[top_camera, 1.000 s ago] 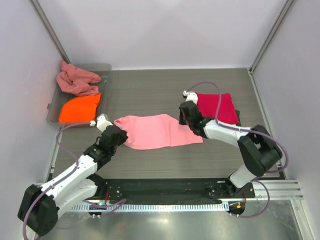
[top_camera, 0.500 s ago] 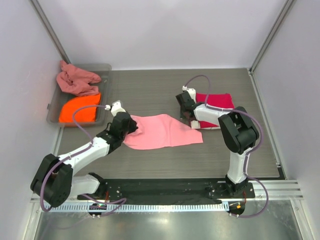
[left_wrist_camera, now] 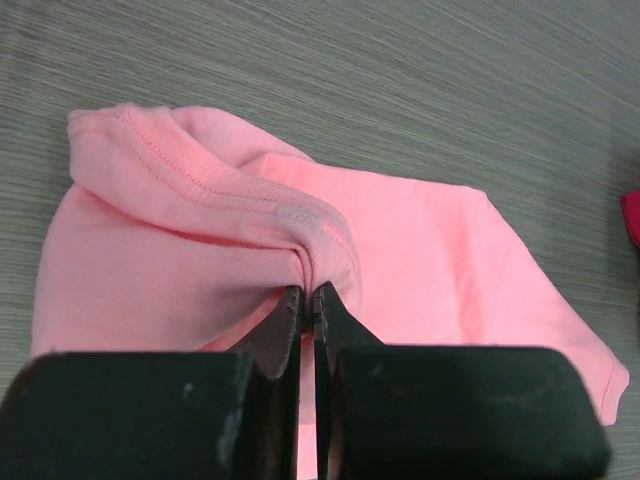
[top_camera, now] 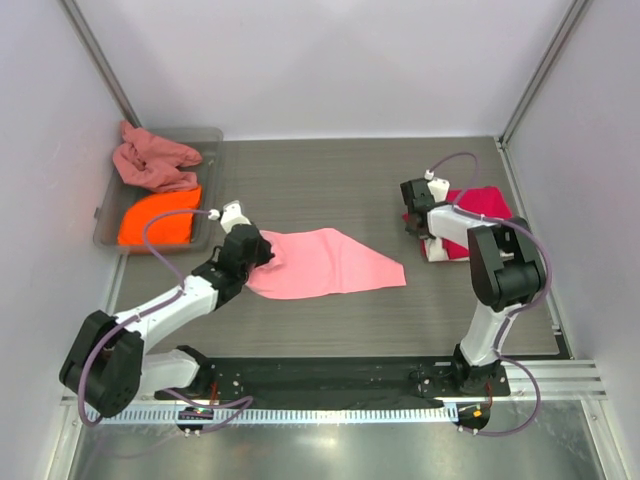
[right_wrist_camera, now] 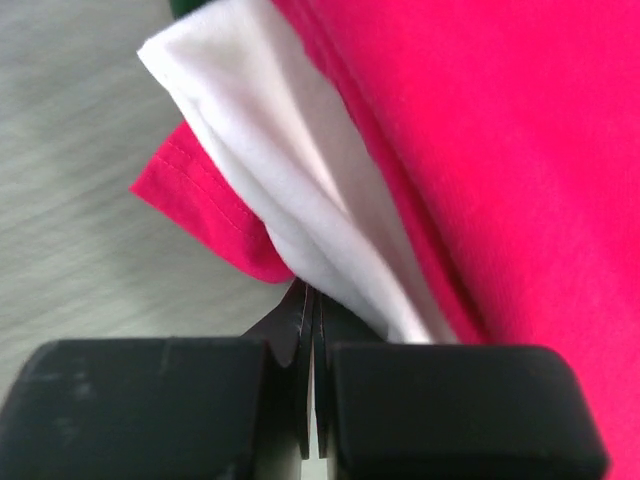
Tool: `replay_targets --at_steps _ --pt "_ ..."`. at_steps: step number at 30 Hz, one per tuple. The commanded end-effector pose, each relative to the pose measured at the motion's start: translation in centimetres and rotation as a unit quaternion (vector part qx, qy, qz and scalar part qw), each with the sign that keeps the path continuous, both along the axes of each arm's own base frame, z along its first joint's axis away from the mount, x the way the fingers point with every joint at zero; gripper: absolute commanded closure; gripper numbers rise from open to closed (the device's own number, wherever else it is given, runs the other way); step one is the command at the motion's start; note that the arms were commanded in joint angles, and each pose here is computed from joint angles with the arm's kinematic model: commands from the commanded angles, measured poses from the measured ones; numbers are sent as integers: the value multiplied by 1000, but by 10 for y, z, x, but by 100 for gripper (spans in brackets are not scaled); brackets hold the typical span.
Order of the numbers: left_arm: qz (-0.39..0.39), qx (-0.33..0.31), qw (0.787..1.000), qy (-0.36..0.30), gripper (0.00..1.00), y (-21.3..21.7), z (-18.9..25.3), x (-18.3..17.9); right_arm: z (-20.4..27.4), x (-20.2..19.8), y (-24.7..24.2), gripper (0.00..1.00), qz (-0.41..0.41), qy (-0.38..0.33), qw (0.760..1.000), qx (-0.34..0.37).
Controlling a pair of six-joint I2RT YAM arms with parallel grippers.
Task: Fold and stack the t-shirts
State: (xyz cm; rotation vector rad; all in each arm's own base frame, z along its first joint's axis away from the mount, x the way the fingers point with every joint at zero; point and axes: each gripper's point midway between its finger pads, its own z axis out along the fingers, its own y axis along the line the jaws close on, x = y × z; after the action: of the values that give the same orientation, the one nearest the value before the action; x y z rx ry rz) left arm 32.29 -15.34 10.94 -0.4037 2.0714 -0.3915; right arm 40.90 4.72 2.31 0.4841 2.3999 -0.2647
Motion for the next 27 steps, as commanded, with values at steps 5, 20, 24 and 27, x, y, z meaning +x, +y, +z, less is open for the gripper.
replay_targets --at_steps 5,20,24,27 --pt "35 20 999 -36 100 18 20 4 53 -19 40 54 94 -81 988 88" --pt "119 13 990 -80 100 54 42 -7 19 -143 79 50 172 43 963 203" --pt "132 15 988 -82 100 60 42 -9 13 -150 80 50 173 47 963 200" --pt "135 14 987 -84 100 61 43 -10 7 -153 80 60 172 55 963 200"
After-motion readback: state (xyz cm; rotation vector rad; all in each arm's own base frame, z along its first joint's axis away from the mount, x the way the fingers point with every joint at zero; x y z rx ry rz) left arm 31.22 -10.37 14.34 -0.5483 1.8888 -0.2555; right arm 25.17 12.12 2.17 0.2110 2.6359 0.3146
